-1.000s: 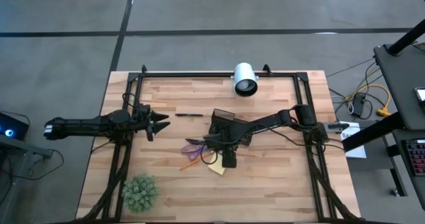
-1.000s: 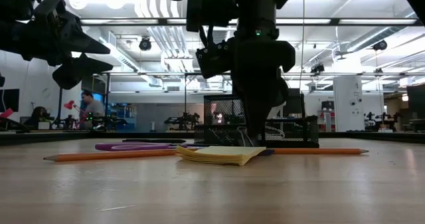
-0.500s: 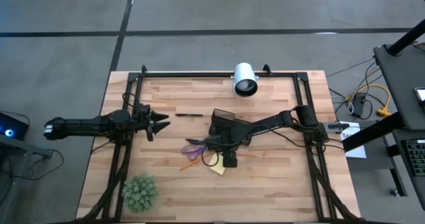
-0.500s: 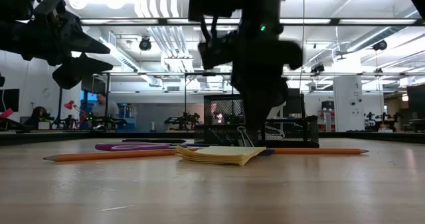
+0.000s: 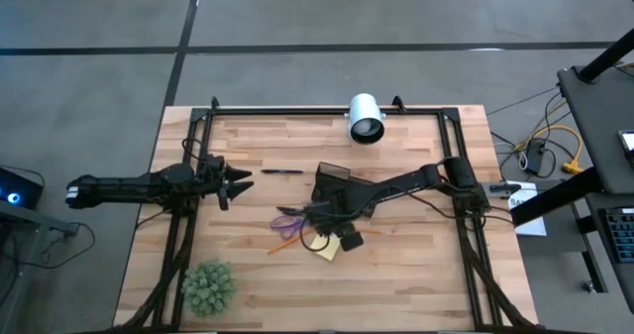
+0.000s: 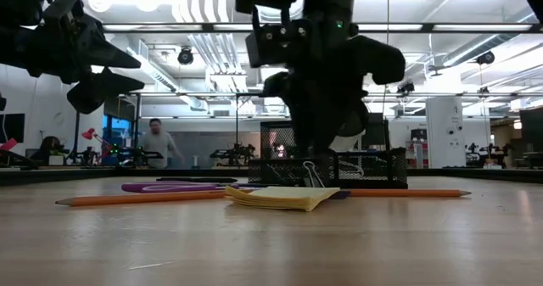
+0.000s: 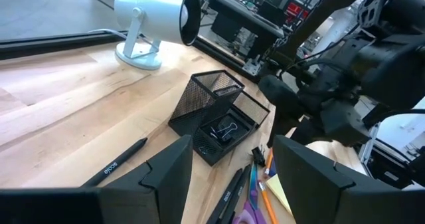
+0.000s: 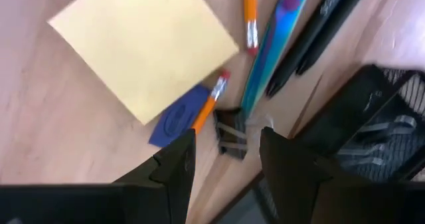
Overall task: Pick and place office supplies into organizer
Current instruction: Put the black binder clip into the black mesh organizer
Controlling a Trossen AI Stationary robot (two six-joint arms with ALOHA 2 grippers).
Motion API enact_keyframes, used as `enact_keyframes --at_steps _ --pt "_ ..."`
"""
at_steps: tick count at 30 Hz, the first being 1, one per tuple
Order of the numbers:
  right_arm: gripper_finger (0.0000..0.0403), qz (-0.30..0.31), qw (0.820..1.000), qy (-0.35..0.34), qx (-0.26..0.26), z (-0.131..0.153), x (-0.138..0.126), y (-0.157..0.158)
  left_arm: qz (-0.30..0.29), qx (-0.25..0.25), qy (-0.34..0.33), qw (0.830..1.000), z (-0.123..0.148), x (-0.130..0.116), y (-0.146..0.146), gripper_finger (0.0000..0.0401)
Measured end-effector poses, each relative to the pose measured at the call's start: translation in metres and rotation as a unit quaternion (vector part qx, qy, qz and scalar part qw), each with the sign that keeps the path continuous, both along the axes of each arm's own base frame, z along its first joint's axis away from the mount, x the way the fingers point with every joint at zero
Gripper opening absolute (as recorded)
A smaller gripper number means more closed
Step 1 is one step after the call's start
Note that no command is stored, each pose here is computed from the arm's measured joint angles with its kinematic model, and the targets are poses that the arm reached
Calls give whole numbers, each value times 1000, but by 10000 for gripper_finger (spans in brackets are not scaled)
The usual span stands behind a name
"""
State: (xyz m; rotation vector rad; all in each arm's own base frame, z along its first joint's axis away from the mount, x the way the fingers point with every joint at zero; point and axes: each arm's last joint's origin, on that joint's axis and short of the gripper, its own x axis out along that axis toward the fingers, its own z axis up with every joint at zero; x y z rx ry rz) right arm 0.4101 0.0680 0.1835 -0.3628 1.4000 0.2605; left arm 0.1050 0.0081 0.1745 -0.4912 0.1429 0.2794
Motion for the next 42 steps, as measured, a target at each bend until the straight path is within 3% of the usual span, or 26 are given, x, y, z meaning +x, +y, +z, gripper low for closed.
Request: enact_keyframes --at_steps 6,14,31,42 --pt "145 3 999 -35 5 -1 9 -8 0 0 1 1000 0 0 0 195" --pt "134 2 1000 -4 24 -13 1 -9 0 0 1 1000 0 0 0 195" --pt "125 7 1000 16 10 -23 -4 -17 -1 3 3 1000 -1 0 0 195" --pt "98 3 999 41 9 -27 -10 -18 -1 4 2 1000 -1 0 0 195"
